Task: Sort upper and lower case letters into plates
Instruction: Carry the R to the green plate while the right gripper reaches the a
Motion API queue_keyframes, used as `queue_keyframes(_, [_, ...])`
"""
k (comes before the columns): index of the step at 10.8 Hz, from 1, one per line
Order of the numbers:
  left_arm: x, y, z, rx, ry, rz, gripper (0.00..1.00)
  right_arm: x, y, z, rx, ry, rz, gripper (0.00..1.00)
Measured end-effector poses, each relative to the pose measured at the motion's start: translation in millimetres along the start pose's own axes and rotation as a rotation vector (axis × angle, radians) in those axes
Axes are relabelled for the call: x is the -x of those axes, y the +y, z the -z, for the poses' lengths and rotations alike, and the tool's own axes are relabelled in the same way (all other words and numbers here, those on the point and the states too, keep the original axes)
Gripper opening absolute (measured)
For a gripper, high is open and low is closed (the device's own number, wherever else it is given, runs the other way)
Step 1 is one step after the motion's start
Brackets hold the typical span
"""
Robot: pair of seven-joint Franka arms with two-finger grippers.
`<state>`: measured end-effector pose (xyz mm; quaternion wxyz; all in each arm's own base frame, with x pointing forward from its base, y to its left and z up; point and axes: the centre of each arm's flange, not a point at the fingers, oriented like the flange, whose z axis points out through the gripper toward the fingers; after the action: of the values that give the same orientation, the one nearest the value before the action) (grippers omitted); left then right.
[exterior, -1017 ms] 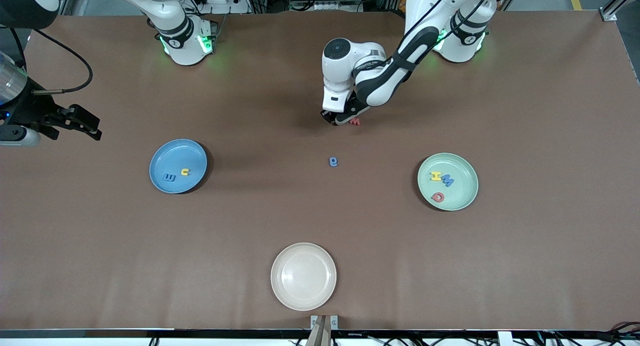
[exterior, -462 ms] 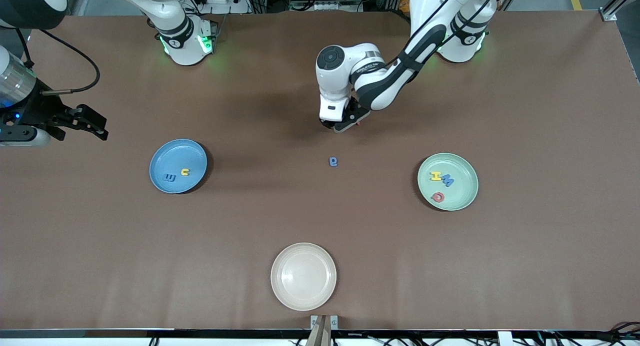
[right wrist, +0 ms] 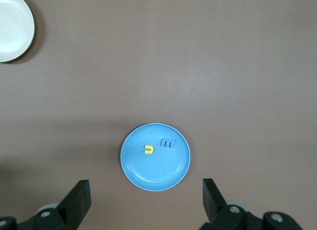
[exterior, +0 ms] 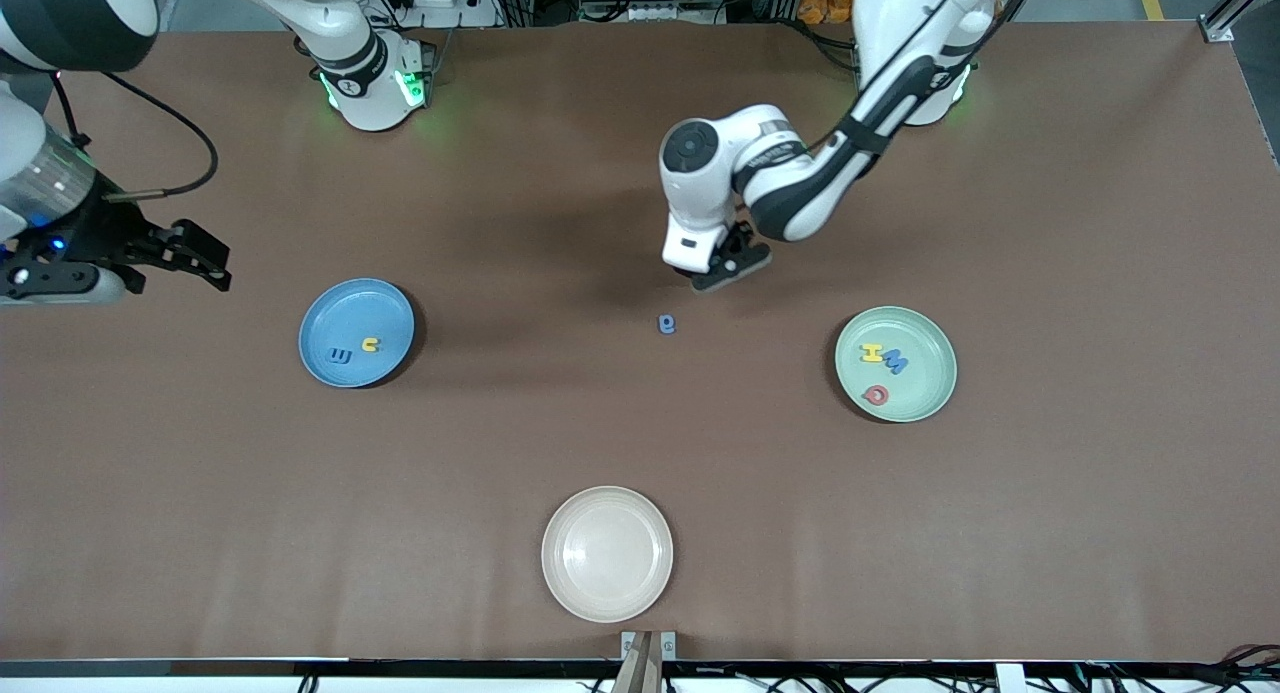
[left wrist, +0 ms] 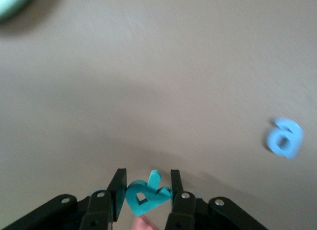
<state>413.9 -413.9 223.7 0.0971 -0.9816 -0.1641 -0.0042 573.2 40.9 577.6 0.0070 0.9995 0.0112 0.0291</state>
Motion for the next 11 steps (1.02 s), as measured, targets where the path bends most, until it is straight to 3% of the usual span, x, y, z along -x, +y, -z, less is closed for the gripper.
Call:
queue_keyframes(3, [-75.6,-45.6,-2.7,-0.018,-0.016,-0.148,0.4,-5.3,-24.4,-19.7,0.0,-0.033,0.035,1.0])
queue_keyframes(7, [-173.7,-130.3,-21.8,-0.028,-0.047,-0.309,0.4,-3.4,-126.0,-46.7,-0.034,-0.042,0.058,1.0])
queue_keyframes(10, [-194.0,-156.3,-29.7,-0.027,-0.065,-0.333,0.41,5.3,-229.8,-91.6,-0.081,-0.037,-0.022,1.0])
queue_keyframes(11, [-189.1,-153.2,-30.4,-0.028,-0.068,-0.343,0.52,10.0,-265.5,-108.9,-0.105,-0.023,-0.039,1.0])
